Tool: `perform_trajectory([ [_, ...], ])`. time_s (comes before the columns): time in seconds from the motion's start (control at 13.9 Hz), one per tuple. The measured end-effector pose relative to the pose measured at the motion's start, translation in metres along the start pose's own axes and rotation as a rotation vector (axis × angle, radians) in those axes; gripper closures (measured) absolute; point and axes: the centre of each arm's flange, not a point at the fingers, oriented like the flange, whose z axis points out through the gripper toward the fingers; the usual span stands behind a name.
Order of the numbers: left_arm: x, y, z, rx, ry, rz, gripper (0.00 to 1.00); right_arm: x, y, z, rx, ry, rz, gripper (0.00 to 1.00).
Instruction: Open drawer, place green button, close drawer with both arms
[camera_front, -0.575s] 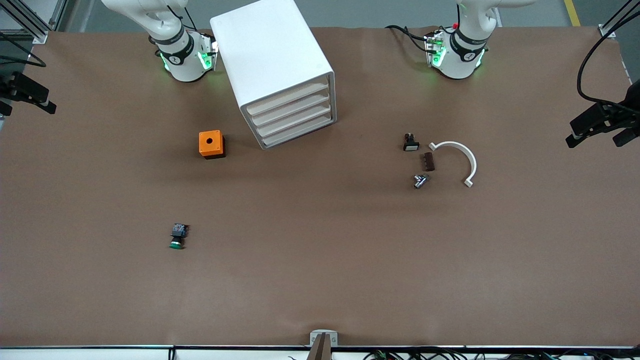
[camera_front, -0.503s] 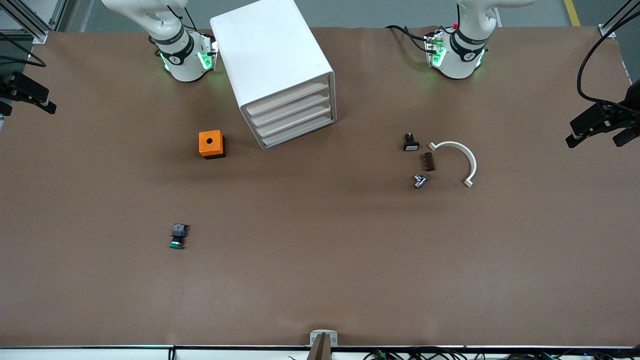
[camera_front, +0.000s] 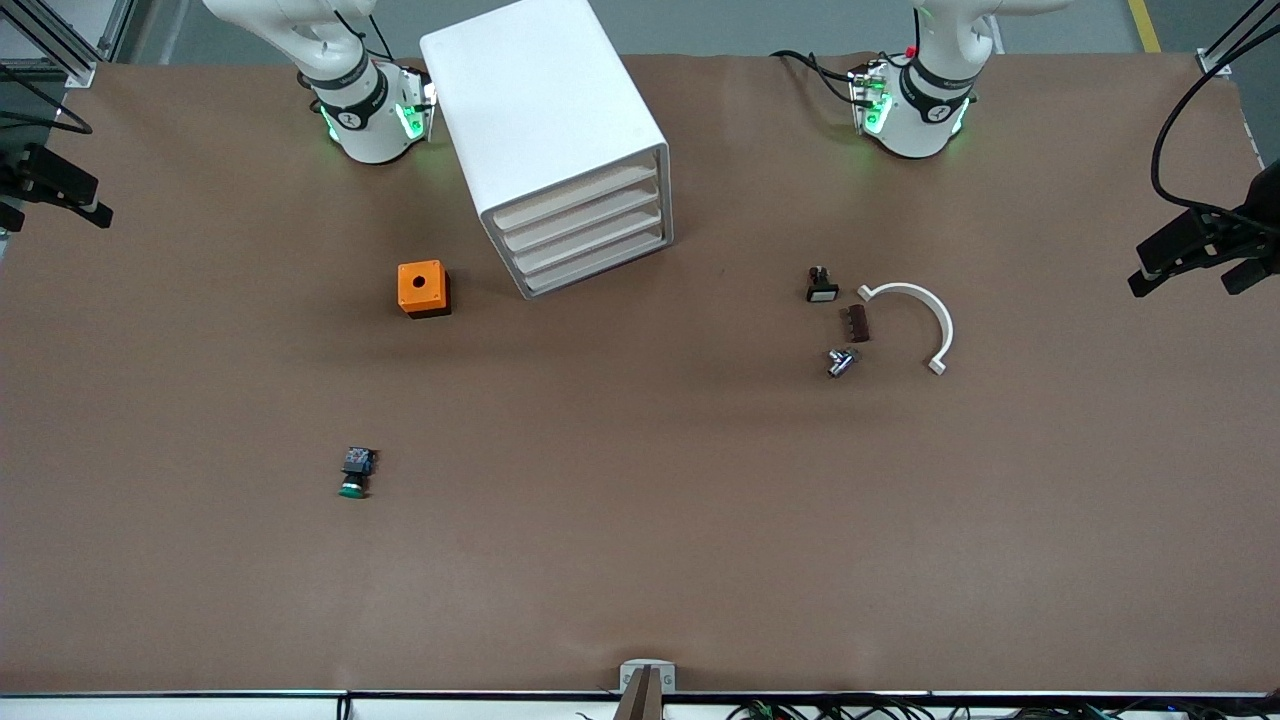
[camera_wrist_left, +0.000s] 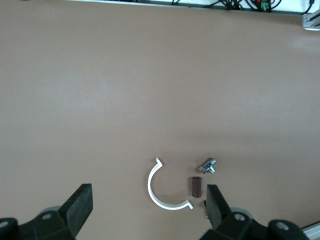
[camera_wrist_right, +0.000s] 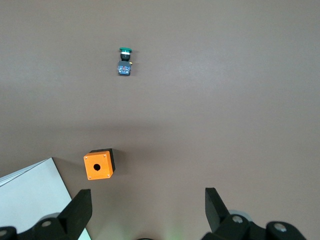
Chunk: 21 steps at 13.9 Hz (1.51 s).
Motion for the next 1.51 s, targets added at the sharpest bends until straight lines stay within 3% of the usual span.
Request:
perform_trajectory([
  [0.58,0.032,-0.018,0.108,0.013,-0.177,-0.033,0.00,0.001,-0.003,0.001,-0.001,-0.003,-0.009,0.00],
  [0.93,0.032,0.096,0.236,0.058,-0.369,-0.050,0.00,0.002,-0.003,0.004,-0.001,-0.013,-0.013,0.00],
  [1.08,0.018,0.160,0.261,0.068,-0.410,-0.148,0.00,0.004,-0.001,0.008,-0.003,-0.021,-0.009,0.00],
  [1.29,0.003,0.234,0.270,-0.030,-0.495,-0.384,0.00,0.014,0.006,0.024,-0.012,-0.049,0.003,0.00],
  [1.51,-0.002,0.267,0.287,-0.110,-0.623,-0.597,0.00,0.035,0.021,0.057,-0.017,-0.092,0.029,0.00],
])
